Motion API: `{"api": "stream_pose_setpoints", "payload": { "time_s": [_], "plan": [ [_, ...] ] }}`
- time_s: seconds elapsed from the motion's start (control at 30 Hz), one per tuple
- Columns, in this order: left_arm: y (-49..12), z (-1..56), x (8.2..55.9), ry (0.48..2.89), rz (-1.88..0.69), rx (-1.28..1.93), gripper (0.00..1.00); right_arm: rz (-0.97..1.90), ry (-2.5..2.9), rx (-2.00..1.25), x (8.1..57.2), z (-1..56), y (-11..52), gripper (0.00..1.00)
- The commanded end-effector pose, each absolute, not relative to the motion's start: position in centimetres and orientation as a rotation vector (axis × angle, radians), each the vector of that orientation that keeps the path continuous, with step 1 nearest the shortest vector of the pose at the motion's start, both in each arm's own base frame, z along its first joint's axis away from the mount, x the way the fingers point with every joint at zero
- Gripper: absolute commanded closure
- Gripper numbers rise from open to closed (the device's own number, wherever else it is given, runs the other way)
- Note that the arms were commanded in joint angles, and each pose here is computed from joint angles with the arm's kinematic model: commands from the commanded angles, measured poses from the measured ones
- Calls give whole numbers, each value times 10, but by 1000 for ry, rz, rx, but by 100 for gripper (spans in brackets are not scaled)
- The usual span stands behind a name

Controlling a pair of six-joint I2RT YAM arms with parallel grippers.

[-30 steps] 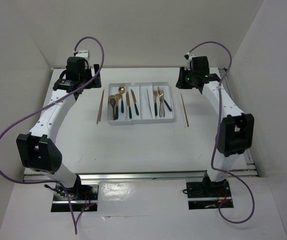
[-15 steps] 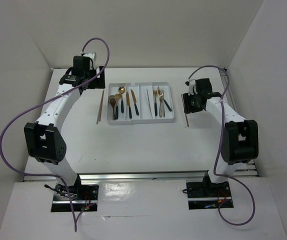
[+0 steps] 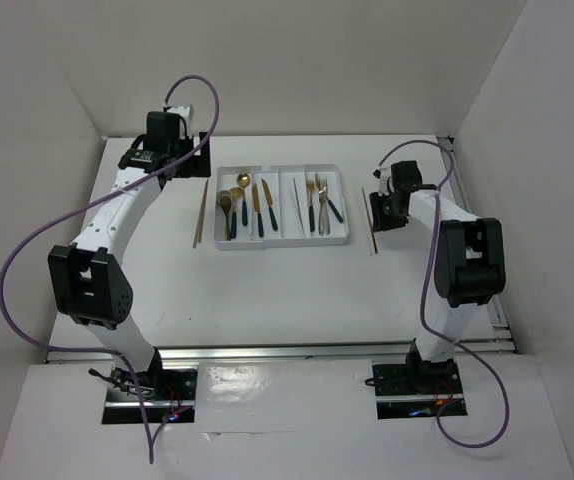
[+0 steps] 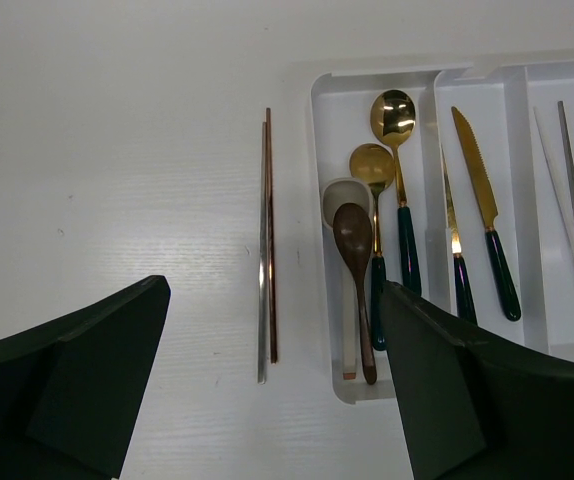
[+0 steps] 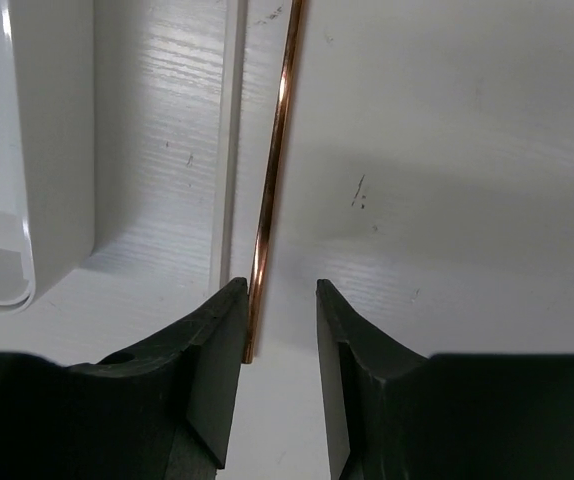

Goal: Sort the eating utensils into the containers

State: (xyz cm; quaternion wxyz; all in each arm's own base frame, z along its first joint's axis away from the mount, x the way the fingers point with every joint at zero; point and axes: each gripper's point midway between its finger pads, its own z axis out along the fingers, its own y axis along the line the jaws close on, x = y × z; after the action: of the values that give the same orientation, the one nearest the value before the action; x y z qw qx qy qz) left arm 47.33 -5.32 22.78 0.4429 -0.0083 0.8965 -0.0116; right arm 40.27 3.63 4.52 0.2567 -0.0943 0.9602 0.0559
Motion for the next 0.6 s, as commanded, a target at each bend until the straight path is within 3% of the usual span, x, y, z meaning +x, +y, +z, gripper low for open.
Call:
{"api": "stream_pose_setpoints", "payload": {
  "time_s": [0.0, 0.57],
  "plan": [
    [-52, 246, 481, 2176, -38, -22, 0, 140, 2511, -287, 432, 62, 44, 60],
    [-43, 250, 488, 2177, -47, -52, 0, 52, 2597, -323, 436, 17, 47, 60]
  ]
}}
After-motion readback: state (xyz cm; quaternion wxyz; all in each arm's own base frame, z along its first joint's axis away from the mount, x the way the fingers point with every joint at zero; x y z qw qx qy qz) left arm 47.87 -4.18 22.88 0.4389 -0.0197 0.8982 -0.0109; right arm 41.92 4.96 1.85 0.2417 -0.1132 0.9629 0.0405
